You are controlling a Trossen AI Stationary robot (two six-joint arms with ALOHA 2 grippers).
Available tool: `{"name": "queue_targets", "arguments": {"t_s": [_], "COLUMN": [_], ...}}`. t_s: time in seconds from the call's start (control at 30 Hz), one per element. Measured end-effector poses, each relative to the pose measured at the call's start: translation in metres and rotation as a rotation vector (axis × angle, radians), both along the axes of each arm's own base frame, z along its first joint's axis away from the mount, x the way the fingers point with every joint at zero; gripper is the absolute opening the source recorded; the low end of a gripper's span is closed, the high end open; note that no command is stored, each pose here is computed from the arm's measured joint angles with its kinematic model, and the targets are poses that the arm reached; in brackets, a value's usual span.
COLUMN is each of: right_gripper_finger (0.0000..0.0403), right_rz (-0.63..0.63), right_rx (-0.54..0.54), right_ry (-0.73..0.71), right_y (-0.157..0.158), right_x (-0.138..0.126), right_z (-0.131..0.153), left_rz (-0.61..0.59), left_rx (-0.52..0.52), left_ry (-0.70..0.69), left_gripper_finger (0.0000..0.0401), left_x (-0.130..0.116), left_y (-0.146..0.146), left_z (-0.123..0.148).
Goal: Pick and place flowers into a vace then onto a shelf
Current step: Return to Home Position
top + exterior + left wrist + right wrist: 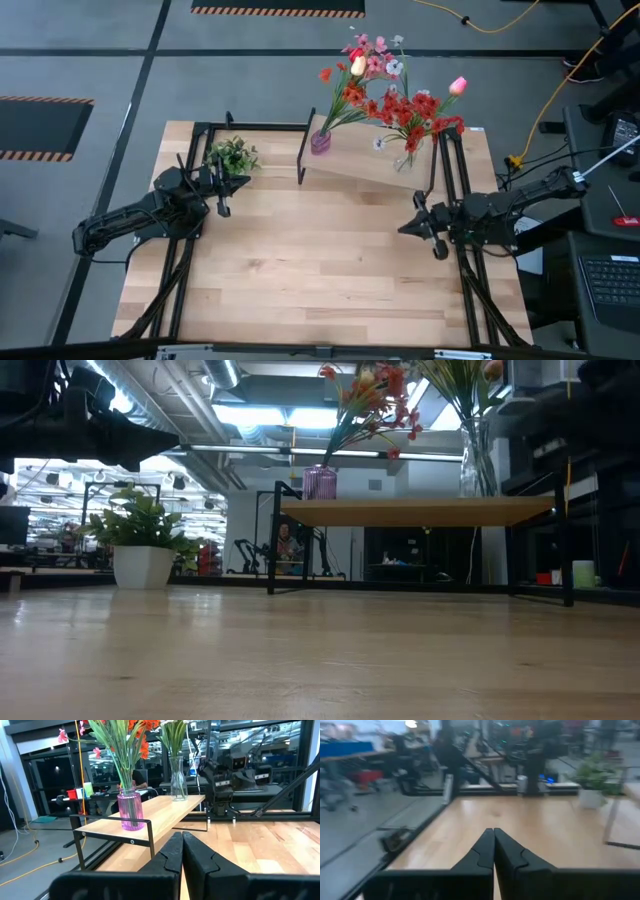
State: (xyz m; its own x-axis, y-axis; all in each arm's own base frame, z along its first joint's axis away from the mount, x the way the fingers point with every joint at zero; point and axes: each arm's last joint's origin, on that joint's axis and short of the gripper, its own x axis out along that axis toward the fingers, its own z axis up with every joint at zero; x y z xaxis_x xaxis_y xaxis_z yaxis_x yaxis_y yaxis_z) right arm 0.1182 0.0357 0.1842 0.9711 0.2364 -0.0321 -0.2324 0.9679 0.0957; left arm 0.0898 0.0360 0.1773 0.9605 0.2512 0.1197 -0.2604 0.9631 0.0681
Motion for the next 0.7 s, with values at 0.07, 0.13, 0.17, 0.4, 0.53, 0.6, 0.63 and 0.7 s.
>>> {"name": "queue_targets", "arguments": {"t_s": [0.07, 0.13, 0.17, 0.4, 0.53, 0.6, 0.63, 0.7], "right_gripper_finger": [0.0004, 0.0004, 0.0004, 0.0004, 0.0004, 0.0004, 0.0004, 0.0004], "right_rz": [0.05, 0.105, 0.12, 0.131, 0.123, 0.123, 0.123, 0.123], "right_rx": [0.02, 0.02, 0.022, 0.008, 0.019, 0.019, 0.015, 0.017], "right_ry": [-0.038, -0.027, -0.029, -0.04, -0.04, -0.046, -0.045, -0.044], "right_y": [0.0, 0.0, 0.0, -0.002, -0.004, -0.004, -0.004, -0.004], "right_x": [-0.007, -0.012, -0.013, -0.02, -0.023, -0.023, -0.023, -0.023], "right_z": [-0.013, -0.016, -0.015, -0.017, -0.017, -0.016, -0.017, -0.017], "left_rz": [0.0, 0.0, 0.0, 0.0, 0.0, 0.0, 0.0, 0.0], "left_rx": [0.0, 0.0, 0.0, 0.0, 0.0, 0.0, 0.0, 0.0], "left_ry": [0.0, 0.0, 0.0, 0.0, 0.0, 0.0, 0.0, 0.0], "left_gripper_finger": [0.0005, 0.0006, 0.0007, 0.0006, 0.0008, 0.0008, 0.0008, 0.0006], "left_x": [0.0, 0.0, 0.0, 0.0, 0.0, 0.0, 0.0, 0.0], "left_y": [0.0, 0.0, 0.0, 0.0, 0.0, 0.0, 0.0, 0.0], "left_z": [0.0, 0.0, 0.0, 0.0, 0.0, 0.0, 0.0, 0.0]}}
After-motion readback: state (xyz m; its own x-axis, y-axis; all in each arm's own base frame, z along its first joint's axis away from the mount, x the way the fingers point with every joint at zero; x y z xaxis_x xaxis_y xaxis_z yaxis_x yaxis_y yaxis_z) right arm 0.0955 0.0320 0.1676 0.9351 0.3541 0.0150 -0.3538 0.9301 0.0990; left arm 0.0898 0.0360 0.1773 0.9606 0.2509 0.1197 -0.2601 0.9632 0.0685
